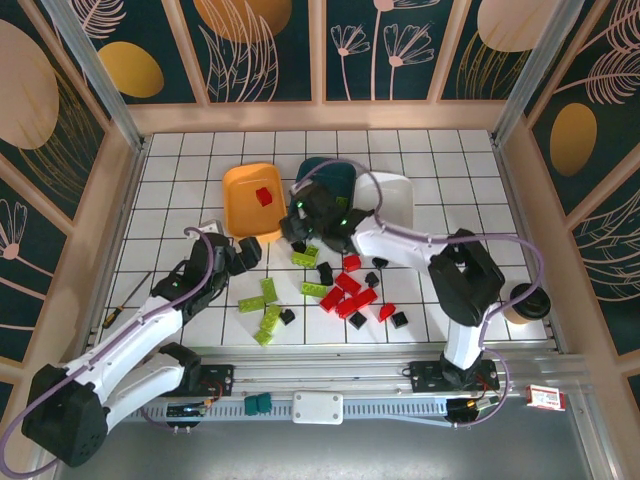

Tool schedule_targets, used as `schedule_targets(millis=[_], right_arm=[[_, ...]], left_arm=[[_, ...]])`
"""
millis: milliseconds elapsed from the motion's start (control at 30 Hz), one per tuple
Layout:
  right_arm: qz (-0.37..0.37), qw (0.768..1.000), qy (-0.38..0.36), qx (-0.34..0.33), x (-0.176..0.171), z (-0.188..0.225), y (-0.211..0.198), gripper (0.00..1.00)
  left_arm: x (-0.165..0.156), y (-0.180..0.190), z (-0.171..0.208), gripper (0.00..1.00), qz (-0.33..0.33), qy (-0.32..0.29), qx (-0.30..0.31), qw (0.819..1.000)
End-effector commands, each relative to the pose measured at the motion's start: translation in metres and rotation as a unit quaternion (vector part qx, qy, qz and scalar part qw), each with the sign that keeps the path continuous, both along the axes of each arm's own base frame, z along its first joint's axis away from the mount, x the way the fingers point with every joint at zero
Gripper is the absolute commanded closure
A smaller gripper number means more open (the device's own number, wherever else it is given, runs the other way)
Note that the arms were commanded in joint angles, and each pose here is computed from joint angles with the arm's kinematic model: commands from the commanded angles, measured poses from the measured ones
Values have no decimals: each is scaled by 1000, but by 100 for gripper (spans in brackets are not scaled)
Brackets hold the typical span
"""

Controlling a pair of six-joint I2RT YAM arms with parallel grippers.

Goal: Sort the legos into containers by color
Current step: Place the lego in the container, then pick up the lego from the bottom-center of the table.

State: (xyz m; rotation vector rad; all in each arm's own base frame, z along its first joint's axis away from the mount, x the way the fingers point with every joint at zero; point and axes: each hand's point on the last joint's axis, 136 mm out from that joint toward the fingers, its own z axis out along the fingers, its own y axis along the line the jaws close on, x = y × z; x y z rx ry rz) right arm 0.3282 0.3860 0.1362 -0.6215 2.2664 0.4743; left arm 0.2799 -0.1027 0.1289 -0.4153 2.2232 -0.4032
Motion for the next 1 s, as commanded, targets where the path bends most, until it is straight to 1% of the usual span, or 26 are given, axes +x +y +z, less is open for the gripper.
schedule_targets(millis=[0,133,233,333,433,567,800,867,967], right_arm=[[29,999,18,-21,-49,-21,16,28],[46,997,54,-30,-90,-53,40,27],[35,997,61,-43,-100,-72,53,27],[13,997,66,-40,-99,-84,59,27],[-12,997,71,-28,-96,-89,60,28],[-21,997,78,-17,-95,-92,64,29],[-19,995,90,-30,-98,-102,68,31],[-17,994,96,-46,-100,-108,67,34],[-17,991,109,-74,-104,-123,60,40]], left_arm=[[0,18,19,1,49,-37,0,998],[-5,33,43,1,84,-83,-13,993],[-10,38,55,1,94,-108,-28,989],[-12,39,59,1,92,-115,-34,989],[-12,36,58,1,86,-109,-35,990],[-12,33,53,1,78,-102,-37,991],[-12,31,51,1,69,-102,-33,992],[-12,31,51,1,68,-102,-31,992],[-13,31,52,1,67,-104,-31,992]])
